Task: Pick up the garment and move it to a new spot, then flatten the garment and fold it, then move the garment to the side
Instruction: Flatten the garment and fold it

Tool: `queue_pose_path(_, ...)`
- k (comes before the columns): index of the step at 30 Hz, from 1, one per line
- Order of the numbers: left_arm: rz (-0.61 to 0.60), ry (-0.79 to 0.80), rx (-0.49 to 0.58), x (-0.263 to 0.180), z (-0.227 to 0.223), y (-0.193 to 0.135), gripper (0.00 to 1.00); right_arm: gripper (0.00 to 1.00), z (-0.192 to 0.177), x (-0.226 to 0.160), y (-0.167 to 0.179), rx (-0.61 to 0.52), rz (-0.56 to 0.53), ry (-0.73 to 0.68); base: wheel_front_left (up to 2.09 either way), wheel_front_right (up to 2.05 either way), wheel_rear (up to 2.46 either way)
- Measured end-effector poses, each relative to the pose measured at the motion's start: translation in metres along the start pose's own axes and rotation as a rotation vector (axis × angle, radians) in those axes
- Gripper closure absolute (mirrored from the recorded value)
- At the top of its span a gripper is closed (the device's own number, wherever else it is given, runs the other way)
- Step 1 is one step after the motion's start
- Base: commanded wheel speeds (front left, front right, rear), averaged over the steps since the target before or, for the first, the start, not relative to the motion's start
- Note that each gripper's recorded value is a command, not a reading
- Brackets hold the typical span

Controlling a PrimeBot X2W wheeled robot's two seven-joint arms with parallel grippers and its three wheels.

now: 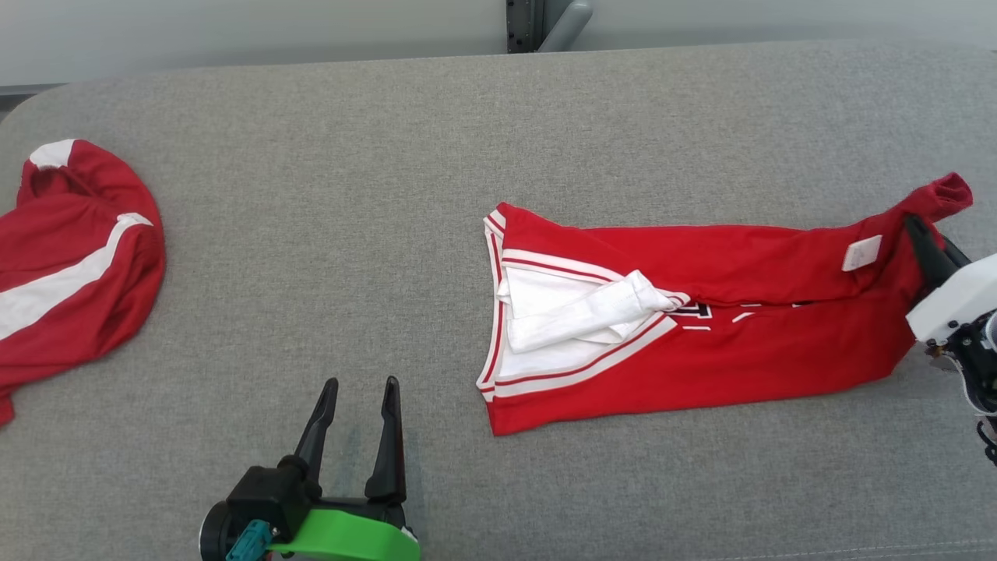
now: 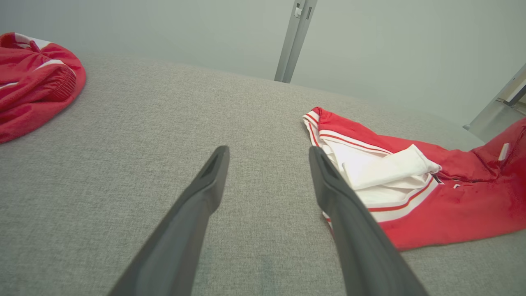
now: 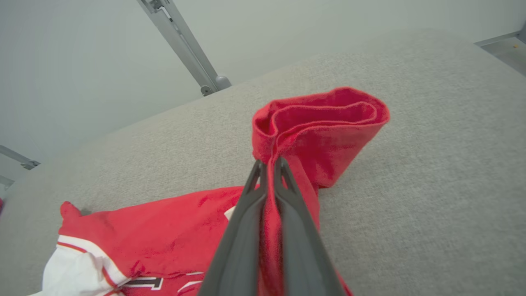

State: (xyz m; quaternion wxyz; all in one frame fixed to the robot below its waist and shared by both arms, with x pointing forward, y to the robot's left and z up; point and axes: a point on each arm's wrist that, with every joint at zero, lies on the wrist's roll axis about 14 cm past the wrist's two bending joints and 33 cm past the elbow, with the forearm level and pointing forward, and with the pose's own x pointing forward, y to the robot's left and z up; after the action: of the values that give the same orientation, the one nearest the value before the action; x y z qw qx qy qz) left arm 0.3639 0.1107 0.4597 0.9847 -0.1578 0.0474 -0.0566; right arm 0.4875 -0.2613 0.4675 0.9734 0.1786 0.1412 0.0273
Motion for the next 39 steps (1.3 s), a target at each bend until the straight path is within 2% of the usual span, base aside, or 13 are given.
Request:
queue_pose_path(10, 0.025, -0.003, -0.022, -0.011, 0.001, 0.004, 0.0, 1.0, -0.014, 0.006, 0.128, -0.029, 0.347, 0.056, 0.0, 0.0, 0.0)
queue_pose_path(22, 0.105, -0.031, -0.044, -0.031, 0.009, 0.023, 0.0, 1.0, -0.07, -0.008, 0.245, -0.021, 0.608, 0.21, 0.0, 0.0, 0.0)
queue_pose_path(29, 0.143, -0.041, -0.049, -0.04, 0.012, 0.032, 0.0, 1.0, -0.099, -0.012, 0.277, -0.016, 0.654, 0.288, 0.0, 0.0, 0.0)
queue_pose_path(38, 0.156, -0.033, -0.048, -0.039, 0.01, 0.036, 0.0, 1.0, -0.12, -0.012, 0.283, -0.002, 0.651, 0.344, 0.0, 0.0, 0.0)
queue_pose_path(39, 0.155, -0.032, -0.048, -0.038, 0.009, 0.036, 0.0, 0.96, -0.122, -0.013, 0.283, 0.0, 0.65, 0.35, 0.0, 0.0, 0.0)
